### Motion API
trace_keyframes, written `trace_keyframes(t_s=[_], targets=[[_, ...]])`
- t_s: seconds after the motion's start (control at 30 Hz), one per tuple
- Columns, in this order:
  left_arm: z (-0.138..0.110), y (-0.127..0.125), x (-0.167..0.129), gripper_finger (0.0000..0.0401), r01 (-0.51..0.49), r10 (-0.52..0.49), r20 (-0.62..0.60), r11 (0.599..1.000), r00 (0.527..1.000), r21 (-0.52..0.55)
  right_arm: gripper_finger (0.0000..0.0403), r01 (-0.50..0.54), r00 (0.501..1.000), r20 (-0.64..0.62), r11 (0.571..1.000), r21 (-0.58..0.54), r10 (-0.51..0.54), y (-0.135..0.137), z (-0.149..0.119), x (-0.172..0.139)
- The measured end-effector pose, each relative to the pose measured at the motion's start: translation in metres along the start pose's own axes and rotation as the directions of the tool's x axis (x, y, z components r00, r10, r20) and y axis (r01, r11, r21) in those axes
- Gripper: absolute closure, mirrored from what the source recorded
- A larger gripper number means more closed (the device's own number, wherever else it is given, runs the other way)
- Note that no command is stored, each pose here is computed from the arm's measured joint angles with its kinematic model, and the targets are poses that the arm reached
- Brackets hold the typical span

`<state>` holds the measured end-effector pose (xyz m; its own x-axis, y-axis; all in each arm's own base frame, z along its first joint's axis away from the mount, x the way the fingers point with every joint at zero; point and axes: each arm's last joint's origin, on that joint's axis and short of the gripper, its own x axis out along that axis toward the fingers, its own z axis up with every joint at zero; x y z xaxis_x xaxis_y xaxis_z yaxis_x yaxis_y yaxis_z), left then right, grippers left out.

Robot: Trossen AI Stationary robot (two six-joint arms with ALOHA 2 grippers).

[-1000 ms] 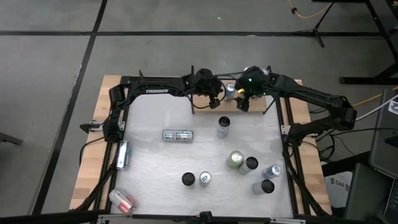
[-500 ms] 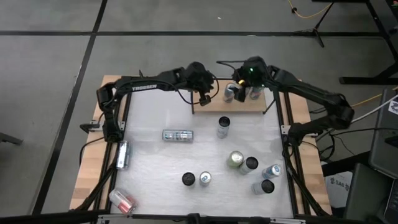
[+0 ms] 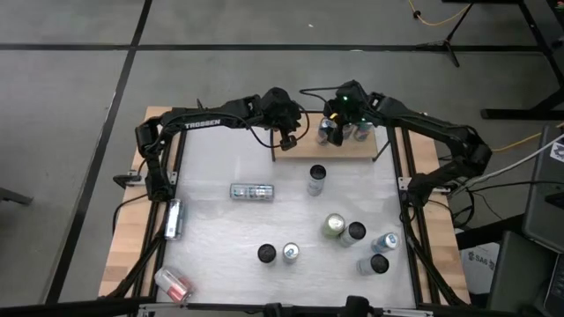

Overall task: Place canned beverage on shelf
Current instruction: Put the blue soda can on the shelf aligned with the other blue soda cans

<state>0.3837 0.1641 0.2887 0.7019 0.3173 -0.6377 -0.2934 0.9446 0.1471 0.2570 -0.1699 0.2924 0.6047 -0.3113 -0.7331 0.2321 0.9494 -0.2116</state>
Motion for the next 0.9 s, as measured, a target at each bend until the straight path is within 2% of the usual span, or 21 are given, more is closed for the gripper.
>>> trace_keyframes(t_s=[0.47,0.67,0.9], targets=[[-0.001,-0.004,0.0,0.0396,0.017,-0.017,-0.01,1.0,1.0,0.004,0.01,0.005,1.0,-0.008,1.0,0.023,-0.005,-0.008,-0.004,0.001],[0.0,-0.007,0.0,0.0396,0.022,-0.022,-0.01,1.0,1.0,0.006,0.01,-0.064,0.998,0.022,0.997,0.054,0.063,-0.016,-0.008,0.0],[0.0,-0.009,0.0,0.0396,0.027,-0.027,-0.009,1.0,1.0,0.01,0.01,-0.082,0.997,0.015,0.995,0.053,0.081,-0.014,-0.009,0.0]])
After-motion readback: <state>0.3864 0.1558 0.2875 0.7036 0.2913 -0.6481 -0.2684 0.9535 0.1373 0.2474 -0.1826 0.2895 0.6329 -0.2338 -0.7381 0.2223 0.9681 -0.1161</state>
